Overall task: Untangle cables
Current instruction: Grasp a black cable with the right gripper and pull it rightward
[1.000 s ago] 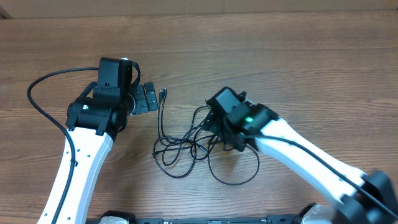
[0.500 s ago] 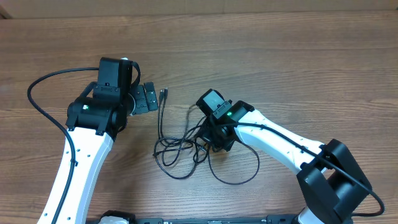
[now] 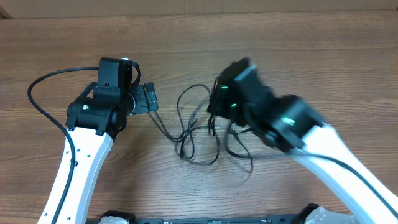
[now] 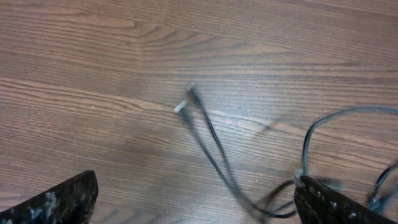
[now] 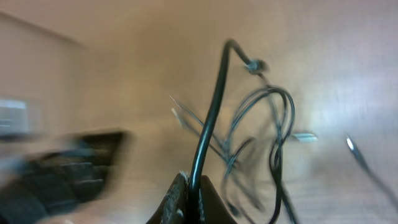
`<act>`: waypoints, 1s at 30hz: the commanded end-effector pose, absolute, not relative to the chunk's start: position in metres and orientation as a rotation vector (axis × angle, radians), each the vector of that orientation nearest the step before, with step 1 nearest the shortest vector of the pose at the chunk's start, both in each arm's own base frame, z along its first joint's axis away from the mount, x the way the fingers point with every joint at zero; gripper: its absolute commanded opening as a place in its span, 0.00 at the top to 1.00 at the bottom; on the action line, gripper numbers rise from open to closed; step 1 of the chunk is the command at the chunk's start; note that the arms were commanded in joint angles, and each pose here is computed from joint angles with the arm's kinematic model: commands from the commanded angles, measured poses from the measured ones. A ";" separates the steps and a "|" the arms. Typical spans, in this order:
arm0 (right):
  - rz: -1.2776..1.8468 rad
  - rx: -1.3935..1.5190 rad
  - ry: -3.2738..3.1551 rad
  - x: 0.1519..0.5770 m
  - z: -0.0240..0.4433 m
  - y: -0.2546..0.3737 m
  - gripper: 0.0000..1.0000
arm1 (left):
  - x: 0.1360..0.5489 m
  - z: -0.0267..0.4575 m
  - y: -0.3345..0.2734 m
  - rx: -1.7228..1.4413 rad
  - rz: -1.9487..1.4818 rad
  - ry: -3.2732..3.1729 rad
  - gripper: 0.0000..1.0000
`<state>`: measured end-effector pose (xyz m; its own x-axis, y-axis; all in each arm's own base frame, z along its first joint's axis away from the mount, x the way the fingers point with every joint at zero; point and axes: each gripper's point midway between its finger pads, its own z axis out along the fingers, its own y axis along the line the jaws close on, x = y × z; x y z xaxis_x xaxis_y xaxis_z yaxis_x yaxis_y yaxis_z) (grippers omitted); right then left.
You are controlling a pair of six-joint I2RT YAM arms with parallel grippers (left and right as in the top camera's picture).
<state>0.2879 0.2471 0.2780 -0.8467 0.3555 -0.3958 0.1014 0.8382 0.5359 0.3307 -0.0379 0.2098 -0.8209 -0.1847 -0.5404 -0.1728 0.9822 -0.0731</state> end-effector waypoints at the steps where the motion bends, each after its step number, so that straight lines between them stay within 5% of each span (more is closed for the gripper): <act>1: 0.730 0.329 2.142 0.289 0.403 0.202 0.96 | 0.333 0.212 -0.034 -0.243 -0.006 2.546 0.00; 16: 0.748 0.338 1.313 0.262 0.650 0.118 0.96 | 0.333 0.212 -0.034 -0.243 -0.006 2.546 0.00; 30: 0.480 0.449 0.856 0.223 0.741 0.045 0.96 | 0.333 0.212 -0.034 -0.243 -0.006 2.546 0.00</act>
<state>0.2406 0.0718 0.7232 0.4437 0.6488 -0.6182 -0.2971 0.7573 0.5816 0.3309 -0.0379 0.2098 -0.8214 -0.1817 -0.5407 -0.1705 0.9828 -0.0712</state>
